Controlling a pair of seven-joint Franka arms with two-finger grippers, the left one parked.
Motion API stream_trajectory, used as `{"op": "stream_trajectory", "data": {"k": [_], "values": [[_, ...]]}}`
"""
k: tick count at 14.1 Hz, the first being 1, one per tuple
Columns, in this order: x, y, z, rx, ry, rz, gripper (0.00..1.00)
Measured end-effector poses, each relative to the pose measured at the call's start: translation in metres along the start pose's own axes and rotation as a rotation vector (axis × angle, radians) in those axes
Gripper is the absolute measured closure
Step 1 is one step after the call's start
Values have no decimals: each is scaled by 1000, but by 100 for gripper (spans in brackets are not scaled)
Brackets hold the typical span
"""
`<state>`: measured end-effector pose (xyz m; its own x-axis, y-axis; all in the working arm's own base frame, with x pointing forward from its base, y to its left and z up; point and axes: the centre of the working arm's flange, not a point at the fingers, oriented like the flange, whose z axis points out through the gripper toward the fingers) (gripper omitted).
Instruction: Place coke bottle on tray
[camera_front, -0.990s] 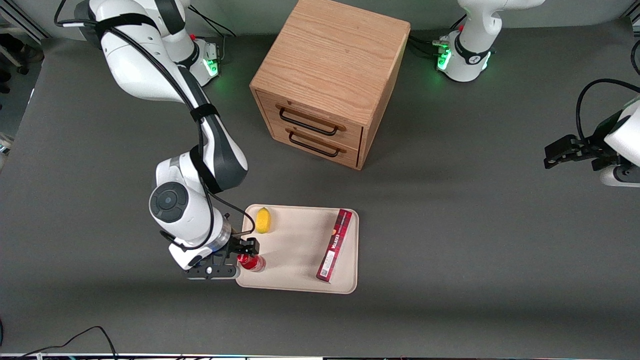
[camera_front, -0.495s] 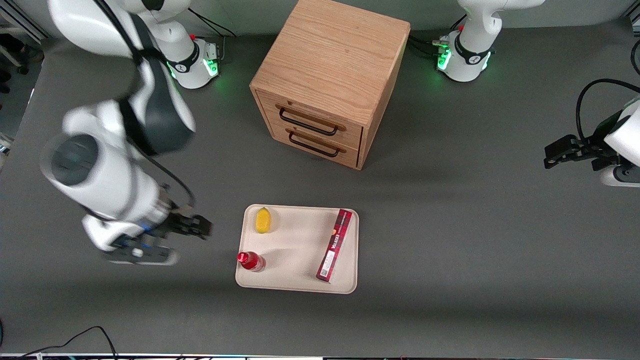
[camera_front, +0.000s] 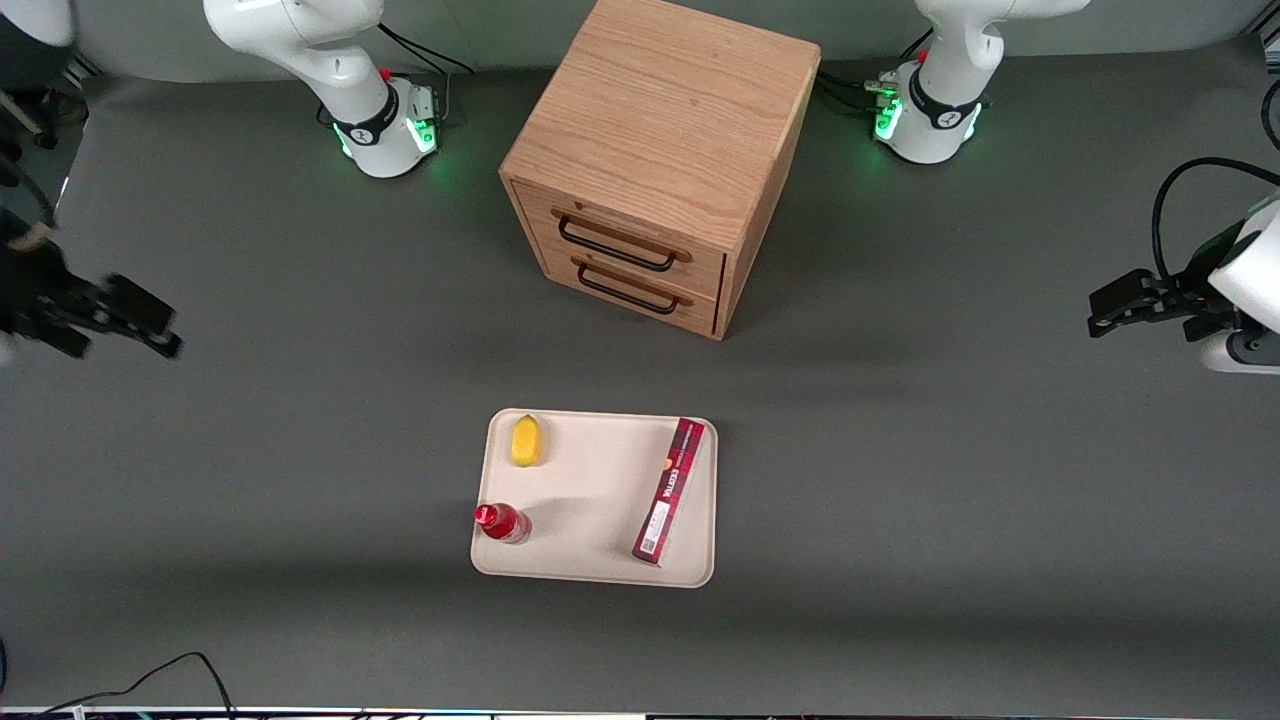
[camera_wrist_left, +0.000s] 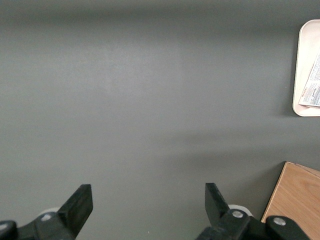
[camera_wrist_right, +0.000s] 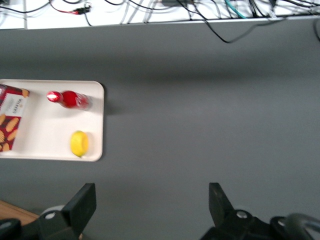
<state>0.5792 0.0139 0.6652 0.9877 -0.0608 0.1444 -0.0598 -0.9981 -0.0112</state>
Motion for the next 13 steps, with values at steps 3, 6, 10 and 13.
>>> {"op": "stream_trajectory", "data": {"k": [3,6,10,13], "values": [[-27,45,-11,6,-5,-25,0],[-32,52,-13,7,-2,-33,0],[-32,40,-16,10,2,-13,0],[-32,39,-16,10,1,-10,0]]}}
